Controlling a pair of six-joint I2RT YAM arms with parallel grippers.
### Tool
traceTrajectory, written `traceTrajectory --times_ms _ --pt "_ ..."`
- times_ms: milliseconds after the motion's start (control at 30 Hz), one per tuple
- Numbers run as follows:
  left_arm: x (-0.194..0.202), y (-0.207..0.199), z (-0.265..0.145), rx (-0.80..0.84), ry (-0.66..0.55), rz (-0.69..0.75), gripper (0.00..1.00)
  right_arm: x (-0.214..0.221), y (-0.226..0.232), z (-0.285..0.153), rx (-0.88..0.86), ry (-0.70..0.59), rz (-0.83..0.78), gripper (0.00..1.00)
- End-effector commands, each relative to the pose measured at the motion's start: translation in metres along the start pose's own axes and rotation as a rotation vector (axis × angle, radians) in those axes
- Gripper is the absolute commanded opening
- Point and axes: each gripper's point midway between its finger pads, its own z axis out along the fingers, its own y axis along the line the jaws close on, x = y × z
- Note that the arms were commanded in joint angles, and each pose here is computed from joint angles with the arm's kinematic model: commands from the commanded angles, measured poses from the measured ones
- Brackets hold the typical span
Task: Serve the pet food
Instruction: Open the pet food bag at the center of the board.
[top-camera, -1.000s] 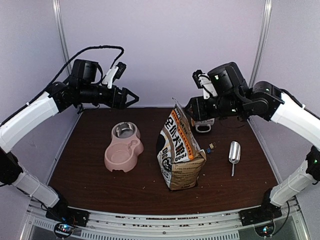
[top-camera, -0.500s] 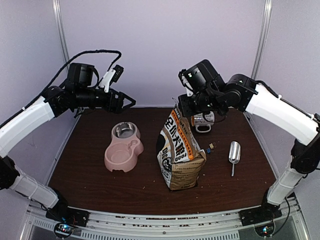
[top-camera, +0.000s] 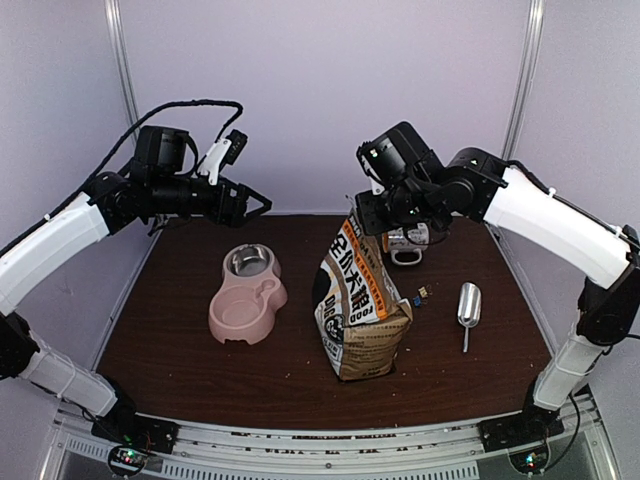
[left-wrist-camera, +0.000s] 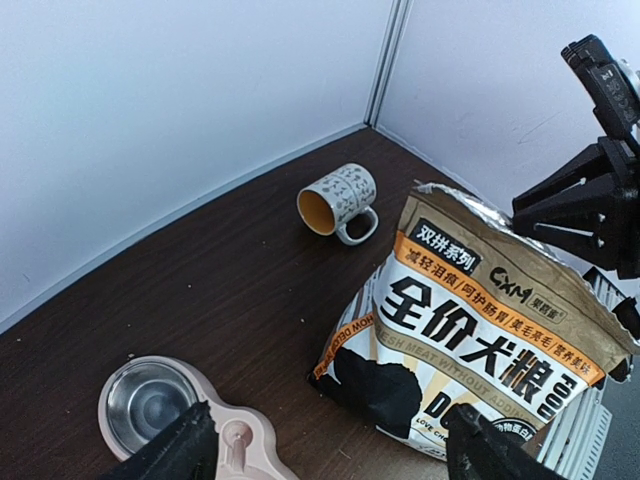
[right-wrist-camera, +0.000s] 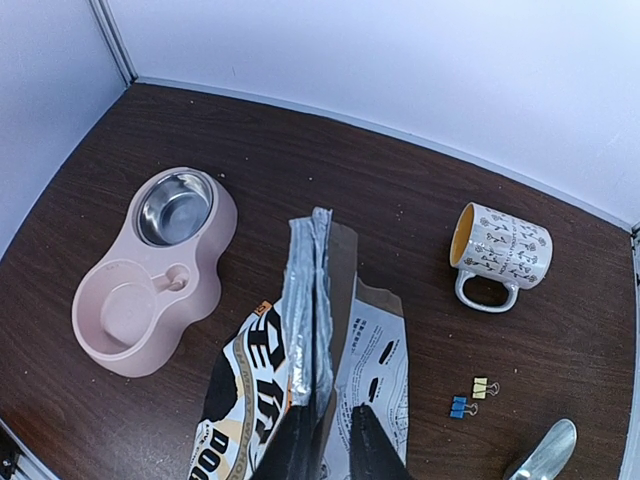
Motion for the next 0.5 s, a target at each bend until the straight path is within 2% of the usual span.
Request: traceTrajectory --times_ms 0,333,467 --pt "-0.011 -0.002 -0.002 0.015 -0.048 0.028 0.81 0.003 -0.006 0.005 0.027 0.024 0.000 0.14" --pt "-0.009 -0.008 0.007 0.063 -0.039 -0.018 0.81 0.021 -0.001 0.011 -0.009 0.083 -0.013 0.13" --pt "-0.012 -0.010 0.010 0.074 -0.048 -0.043 0.81 0.022 0.007 0.009 -0.065 0.084 -0.004 0.16"
